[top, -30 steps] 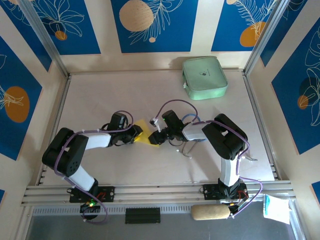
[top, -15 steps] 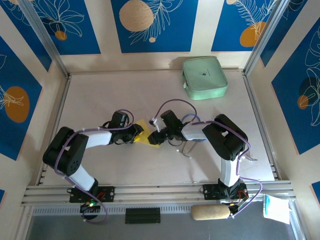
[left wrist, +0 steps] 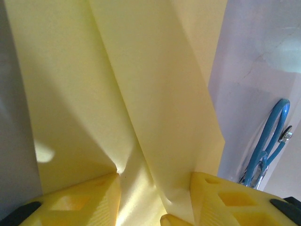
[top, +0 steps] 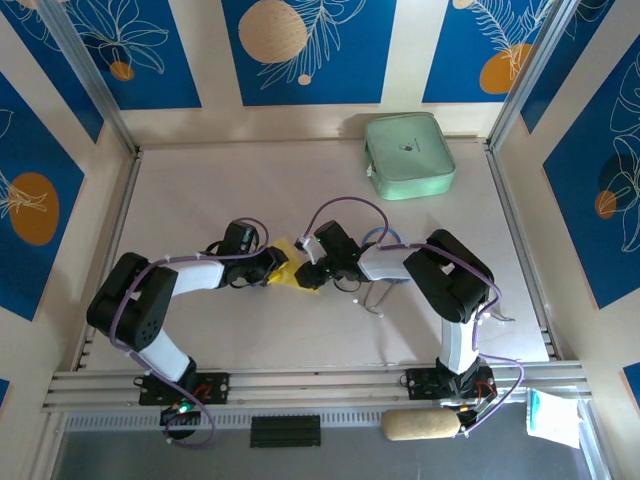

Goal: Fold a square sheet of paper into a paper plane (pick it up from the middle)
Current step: Fourth fold the wing at the center of the table.

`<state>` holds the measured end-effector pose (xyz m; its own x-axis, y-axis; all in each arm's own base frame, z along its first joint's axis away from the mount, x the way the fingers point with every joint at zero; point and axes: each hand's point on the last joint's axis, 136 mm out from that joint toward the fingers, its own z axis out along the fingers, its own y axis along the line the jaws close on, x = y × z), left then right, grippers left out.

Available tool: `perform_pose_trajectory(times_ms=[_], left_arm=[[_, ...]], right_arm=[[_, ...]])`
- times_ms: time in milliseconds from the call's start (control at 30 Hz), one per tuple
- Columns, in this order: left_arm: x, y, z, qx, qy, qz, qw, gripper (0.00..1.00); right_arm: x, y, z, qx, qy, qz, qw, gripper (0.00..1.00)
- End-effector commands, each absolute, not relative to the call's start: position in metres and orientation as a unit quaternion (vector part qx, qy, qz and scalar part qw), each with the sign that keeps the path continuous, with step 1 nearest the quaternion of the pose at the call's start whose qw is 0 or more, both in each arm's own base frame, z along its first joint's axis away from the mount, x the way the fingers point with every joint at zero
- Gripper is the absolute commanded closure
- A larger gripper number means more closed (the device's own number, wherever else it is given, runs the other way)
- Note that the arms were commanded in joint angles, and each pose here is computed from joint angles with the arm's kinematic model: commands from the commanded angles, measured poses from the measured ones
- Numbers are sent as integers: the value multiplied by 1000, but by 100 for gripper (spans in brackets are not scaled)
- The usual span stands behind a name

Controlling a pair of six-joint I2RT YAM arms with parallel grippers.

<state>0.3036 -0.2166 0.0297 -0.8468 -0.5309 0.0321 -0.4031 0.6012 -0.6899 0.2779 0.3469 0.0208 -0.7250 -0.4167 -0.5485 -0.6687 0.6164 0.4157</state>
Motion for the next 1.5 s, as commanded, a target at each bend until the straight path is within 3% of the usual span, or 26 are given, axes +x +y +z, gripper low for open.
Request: perform_pose_trajectory(times_ms=[0,333,533,733,1467], left_arm=[[290,-215,16,-260,904,-334,62,56],[305,-204,55,-241,906,-324,127,55],[311,-214,71,-226,885,-374,162,55],[312,-235,68,-210,873,-415,145,58],[295,-241,22,-231,885,-395,87,59]], right_arm=[[282,341,20,-299,884,295,205,80],[273,340,26,-279,873,367,157,89],[272,337,29,-250,869,407,130,91],[272,335,28,-232,866,428,113,91],[267,329,14,-207,881,421,70,87]])
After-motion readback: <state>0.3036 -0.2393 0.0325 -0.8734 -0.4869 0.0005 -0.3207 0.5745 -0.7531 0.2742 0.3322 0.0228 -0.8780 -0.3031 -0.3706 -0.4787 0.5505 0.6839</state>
